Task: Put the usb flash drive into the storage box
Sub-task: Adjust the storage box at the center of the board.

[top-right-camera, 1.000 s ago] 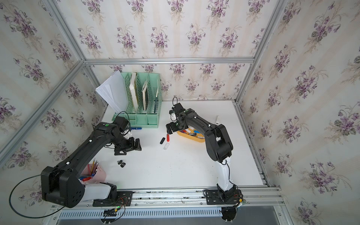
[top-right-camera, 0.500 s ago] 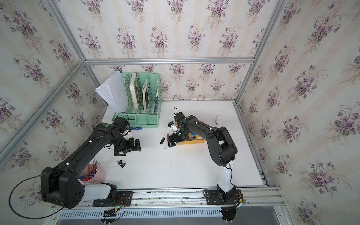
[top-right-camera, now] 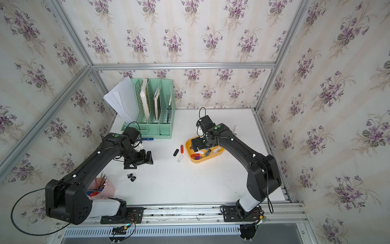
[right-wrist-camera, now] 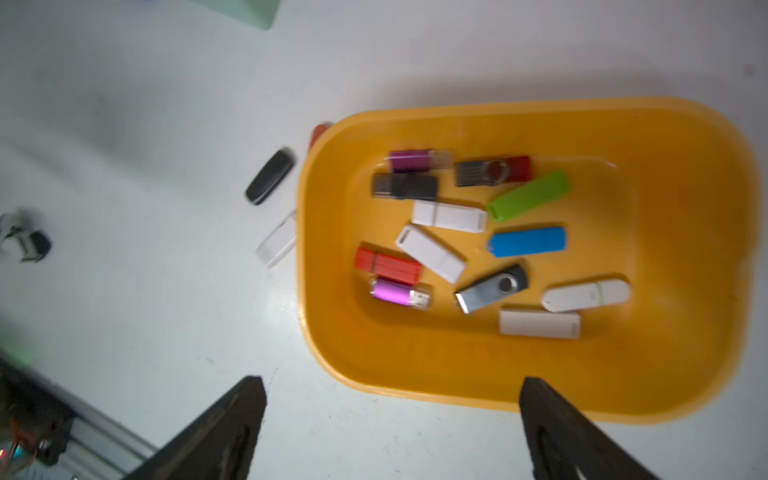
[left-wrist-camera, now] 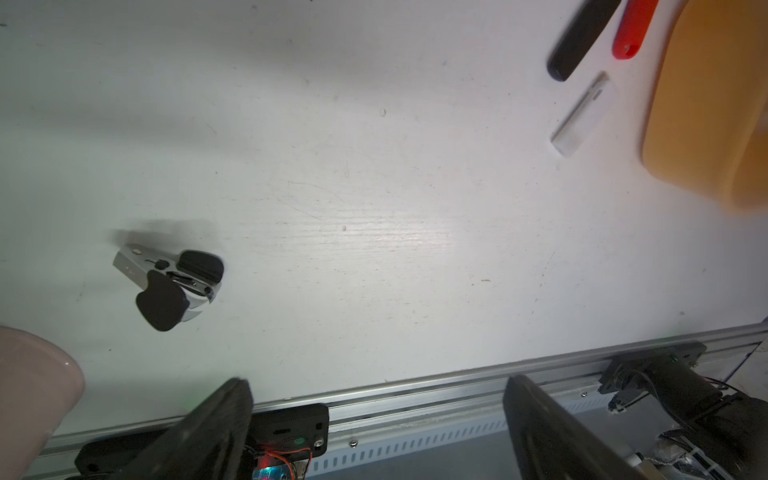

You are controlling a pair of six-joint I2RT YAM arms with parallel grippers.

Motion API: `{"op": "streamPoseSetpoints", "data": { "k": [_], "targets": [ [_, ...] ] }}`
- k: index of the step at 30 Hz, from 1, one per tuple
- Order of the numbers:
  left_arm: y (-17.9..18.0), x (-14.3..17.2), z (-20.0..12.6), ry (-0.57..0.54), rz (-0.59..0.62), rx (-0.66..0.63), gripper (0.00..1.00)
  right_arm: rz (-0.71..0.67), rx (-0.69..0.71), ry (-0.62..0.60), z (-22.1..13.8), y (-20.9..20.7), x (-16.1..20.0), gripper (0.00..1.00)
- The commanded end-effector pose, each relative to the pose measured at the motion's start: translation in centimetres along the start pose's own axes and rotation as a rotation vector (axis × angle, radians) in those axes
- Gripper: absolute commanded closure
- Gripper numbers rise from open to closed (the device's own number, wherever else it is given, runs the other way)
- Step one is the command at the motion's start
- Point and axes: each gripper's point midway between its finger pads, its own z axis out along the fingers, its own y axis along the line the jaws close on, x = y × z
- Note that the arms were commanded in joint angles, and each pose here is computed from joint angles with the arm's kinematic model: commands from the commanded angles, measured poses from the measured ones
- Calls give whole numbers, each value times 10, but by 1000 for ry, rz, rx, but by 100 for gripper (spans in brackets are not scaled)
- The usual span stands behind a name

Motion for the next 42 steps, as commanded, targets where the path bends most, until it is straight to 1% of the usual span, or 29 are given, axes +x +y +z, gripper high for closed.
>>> {"op": "streamPoseSetpoints", "data": {
  "k": [1,3,4,6,8,10,12,15,18,22,27,30,34,37,39,42],
  "targets": [
    [-6,-7,0,-6,26,17,1,185,236,66,-8,-61,27,0],
    [-10,-10,-1,-9,40,27,1,260,229,73,-13,-74,40,0],
    [-10,-13,4,9,44,18,1,291,223,69,-17,-79,47,0],
    [-13,-18,9,20,57,21,1,336,234,68,-23,-87,58,0],
    [-18,-23,15,30,71,27,1,366,268,104,-23,-94,72,0],
    [-21,-29,22,39,84,25,1,388,304,175,-12,-102,90,0],
    [-30,-31,27,65,99,48,1,410,335,221,1,-110,104,0],
    [-34,-37,30,74,113,47,1,443,350,260,21,-117,117,0],
    [-36,-40,33,78,119,48,1,468,370,267,36,-128,120,0],
    [-37,-39,40,92,120,50,1,507,383,223,51,-144,105,0],
    [-37,-37,47,109,120,42,1,567,386,120,59,-168,62,0],
    [-37,-36,48,112,123,37,1,597,364,75,63,-179,35,0],
    [-38,-35,46,110,124,36,1,596,328,28,70,-187,-1,0],
    [-38,-35,46,109,130,28,1,578,282,19,77,-188,-25,0],
    [-39,-35,49,112,133,23,1,572,279,24,80,-191,-34,0],
    [-42,-36,56,118,144,13,1,567,298,7,69,-196,-43,0]
  ]
}}
